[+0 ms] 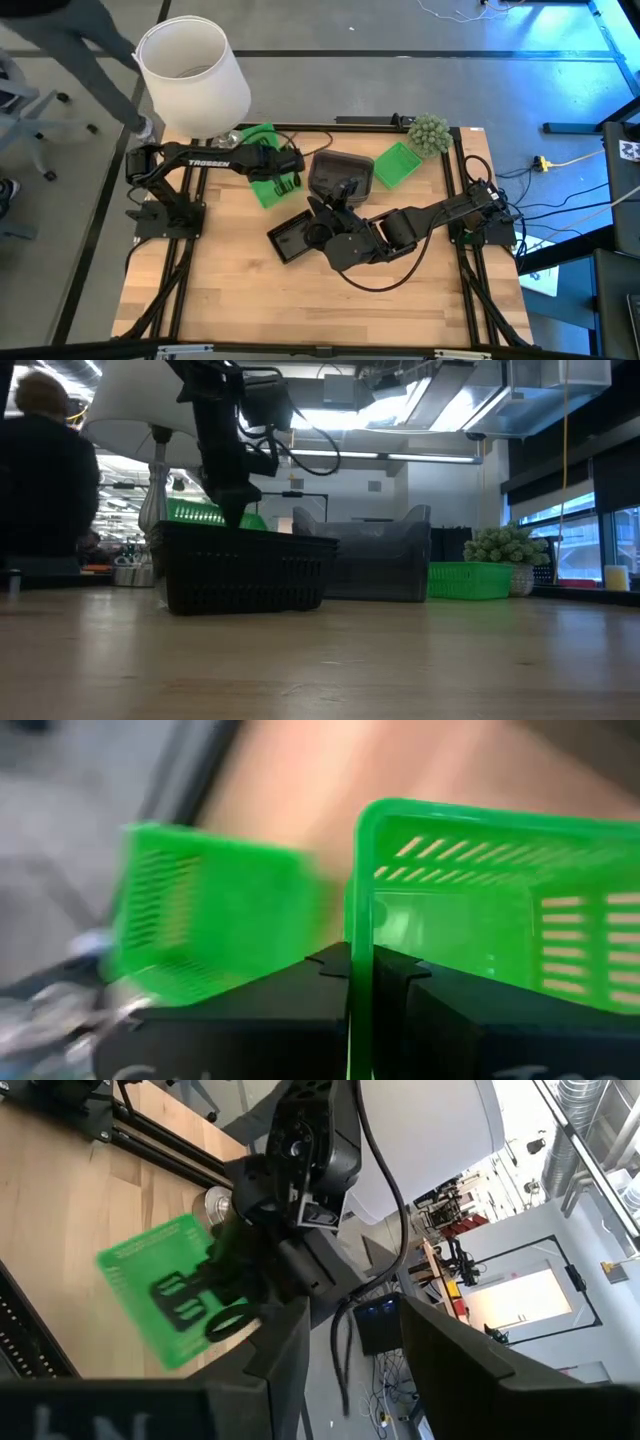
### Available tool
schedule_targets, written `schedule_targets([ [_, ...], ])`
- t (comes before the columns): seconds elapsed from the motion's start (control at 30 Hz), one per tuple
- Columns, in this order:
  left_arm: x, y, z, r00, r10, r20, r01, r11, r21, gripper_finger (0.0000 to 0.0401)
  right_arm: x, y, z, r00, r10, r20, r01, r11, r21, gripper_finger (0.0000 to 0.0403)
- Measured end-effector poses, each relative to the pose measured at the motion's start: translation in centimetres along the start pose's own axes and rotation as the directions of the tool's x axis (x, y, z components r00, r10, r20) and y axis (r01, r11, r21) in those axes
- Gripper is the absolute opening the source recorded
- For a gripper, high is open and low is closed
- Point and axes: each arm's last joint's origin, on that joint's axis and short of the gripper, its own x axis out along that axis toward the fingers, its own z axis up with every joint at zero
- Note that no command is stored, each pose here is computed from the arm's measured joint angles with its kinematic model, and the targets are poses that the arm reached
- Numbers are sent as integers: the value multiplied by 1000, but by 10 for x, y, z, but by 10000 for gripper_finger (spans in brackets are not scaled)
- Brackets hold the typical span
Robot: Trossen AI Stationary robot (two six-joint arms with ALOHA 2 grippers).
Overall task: Stack baskets by color
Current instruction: Move the bottom green basket to the top of the table
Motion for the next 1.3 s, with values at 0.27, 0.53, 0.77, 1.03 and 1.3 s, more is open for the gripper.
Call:
schedule_targets([
  [0.27,1,-12,1,986,-164,-10,164,984,71,0,0,0,0,1000,0,0,0,1000,0,162],
  [0.53,4,-15,2,972,-234,-14,234,971,54,0,0,0,0,1000,0,-1,0,1000,-1,162],
  [0.77,24,-29,-1,968,-237,-88,242,969,56,0,0,0,0,1000,-1,-1,1,1000,-2,162],
  [1.03,27,-33,0,967,-241,-75,245,968,50,0,0,0,0,1000,-1,-2,1,1000,-5,162],
  [1.3,27,-34,3,955,-290,-60,293,955,44,10,2,-1,-1,1000,-4,-6,4,1000,-3,162],
])
